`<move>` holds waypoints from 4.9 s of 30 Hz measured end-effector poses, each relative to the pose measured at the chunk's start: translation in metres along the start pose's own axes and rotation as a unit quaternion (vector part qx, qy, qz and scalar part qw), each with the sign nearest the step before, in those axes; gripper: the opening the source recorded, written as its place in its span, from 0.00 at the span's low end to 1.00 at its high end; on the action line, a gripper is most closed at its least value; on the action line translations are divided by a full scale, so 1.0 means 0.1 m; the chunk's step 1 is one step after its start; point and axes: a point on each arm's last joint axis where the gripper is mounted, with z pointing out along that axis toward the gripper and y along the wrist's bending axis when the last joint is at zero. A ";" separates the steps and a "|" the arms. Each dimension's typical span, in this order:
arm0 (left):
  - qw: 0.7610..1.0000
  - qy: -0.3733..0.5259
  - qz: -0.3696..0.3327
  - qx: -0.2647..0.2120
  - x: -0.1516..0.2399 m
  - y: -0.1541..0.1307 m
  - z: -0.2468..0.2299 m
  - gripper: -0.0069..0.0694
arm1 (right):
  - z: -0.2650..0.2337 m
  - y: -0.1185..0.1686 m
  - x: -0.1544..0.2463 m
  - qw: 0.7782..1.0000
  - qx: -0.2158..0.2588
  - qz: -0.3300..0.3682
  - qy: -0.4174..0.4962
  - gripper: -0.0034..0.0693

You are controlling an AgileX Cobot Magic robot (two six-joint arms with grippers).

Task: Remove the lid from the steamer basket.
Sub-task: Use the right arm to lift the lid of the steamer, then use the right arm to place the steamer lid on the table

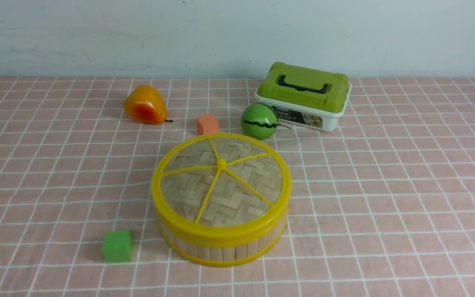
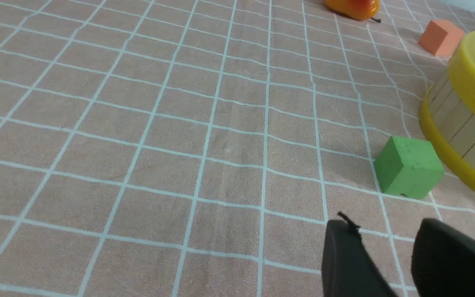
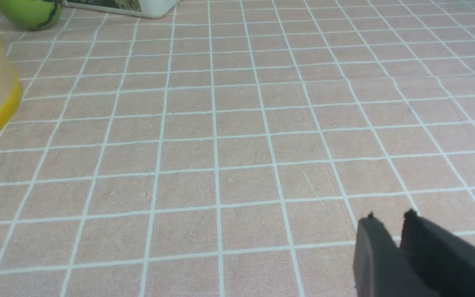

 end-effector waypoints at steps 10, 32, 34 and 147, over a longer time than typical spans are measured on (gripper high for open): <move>1.000 0.000 0.000 0.000 0.00 0.00 0.00 0.40 | 0.00 0.00 0.00 1.000 0.000 0.000 0.000 0.17; 1.000 0.000 0.000 0.000 0.00 0.00 0.00 0.40 | 0.00 0.00 0.00 1.000 0.000 0.000 0.000 0.21; 1.000 0.000 0.000 0.000 0.00 0.00 0.00 0.40 | 0.00 0.00 0.00 1.000 0.000 0.000 0.000 0.21; 1.000 0.000 0.000 0.000 0.00 0.00 0.00 0.40 | 2.39 3.11 -2.22 0.841 -0.282 -0.321 0.332 0.16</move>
